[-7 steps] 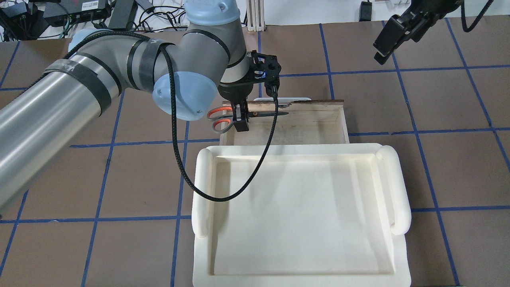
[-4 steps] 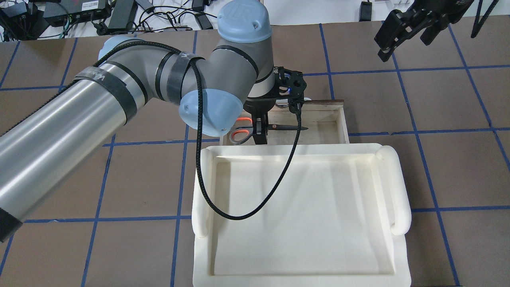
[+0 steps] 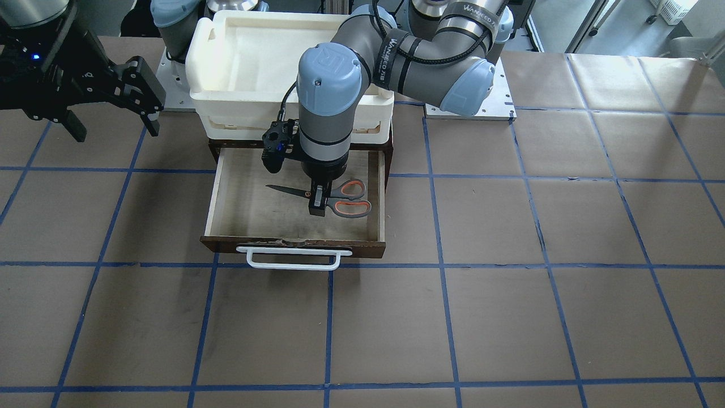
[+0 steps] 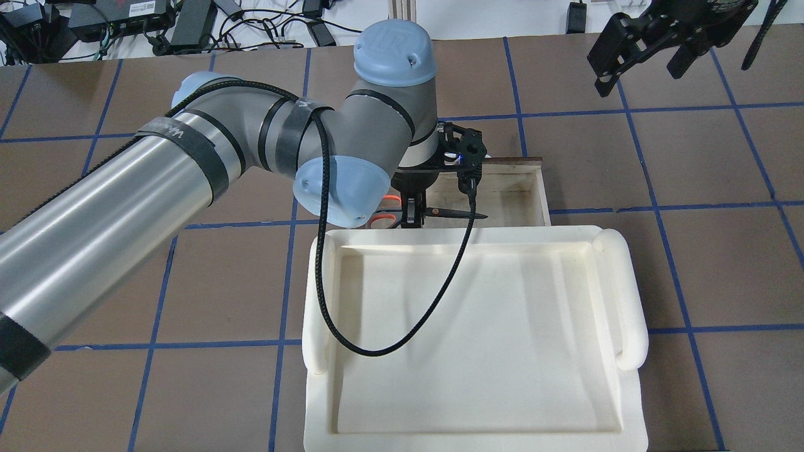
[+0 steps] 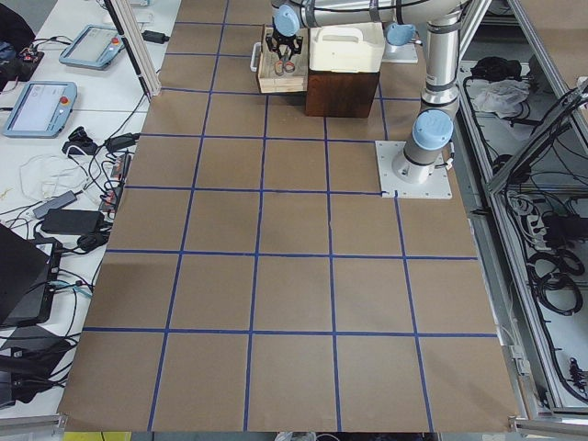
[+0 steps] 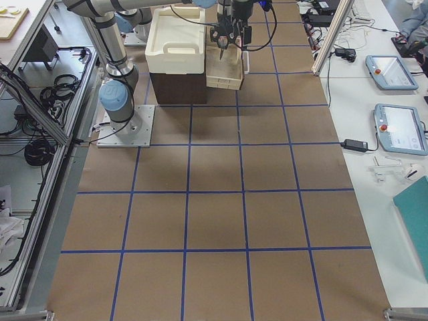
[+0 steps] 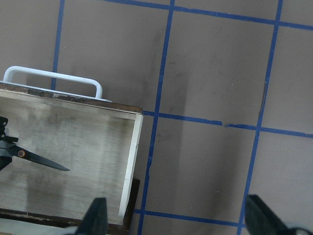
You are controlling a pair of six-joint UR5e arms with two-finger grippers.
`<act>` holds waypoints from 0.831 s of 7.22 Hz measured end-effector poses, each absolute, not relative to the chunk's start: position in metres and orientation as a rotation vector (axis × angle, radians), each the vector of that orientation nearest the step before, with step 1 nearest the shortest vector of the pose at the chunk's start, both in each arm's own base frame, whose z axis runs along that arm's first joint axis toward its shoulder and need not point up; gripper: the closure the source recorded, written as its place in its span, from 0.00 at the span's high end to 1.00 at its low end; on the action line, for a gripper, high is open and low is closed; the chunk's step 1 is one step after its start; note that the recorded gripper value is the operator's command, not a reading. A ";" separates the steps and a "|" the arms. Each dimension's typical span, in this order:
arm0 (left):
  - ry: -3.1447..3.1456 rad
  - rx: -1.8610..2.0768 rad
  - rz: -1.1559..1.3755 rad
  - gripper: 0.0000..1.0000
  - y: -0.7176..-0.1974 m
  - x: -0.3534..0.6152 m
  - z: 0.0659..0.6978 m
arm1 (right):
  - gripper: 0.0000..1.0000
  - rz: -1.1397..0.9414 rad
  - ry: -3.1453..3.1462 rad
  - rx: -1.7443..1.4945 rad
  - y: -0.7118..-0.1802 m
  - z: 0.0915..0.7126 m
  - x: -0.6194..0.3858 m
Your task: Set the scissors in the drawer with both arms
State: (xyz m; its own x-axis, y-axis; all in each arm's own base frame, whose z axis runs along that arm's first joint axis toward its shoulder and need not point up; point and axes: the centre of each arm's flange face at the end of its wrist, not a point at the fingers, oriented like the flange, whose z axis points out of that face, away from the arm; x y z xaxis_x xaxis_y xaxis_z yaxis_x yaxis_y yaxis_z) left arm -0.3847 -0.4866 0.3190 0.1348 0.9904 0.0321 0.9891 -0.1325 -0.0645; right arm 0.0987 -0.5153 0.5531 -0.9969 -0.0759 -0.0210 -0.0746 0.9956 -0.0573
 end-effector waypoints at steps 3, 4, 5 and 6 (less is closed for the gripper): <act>-2.113 -2.250 0.078 0.89 -0.492 -0.384 0.325 | 1.00 -0.096 3.115 -0.052 -0.514 0.555 0.099; -2.233 -2.143 0.112 0.97 -0.494 -0.379 0.339 | 1.00 -0.093 3.116 -0.050 -0.512 0.554 0.099; -2.408 -1.949 0.156 1.00 -0.499 -0.369 0.358 | 1.00 -0.082 3.116 -0.047 -0.511 0.551 0.099; -2.586 -1.700 0.199 1.00 -0.506 -0.354 0.378 | 1.00 -0.075 3.118 -0.033 -0.510 0.548 0.100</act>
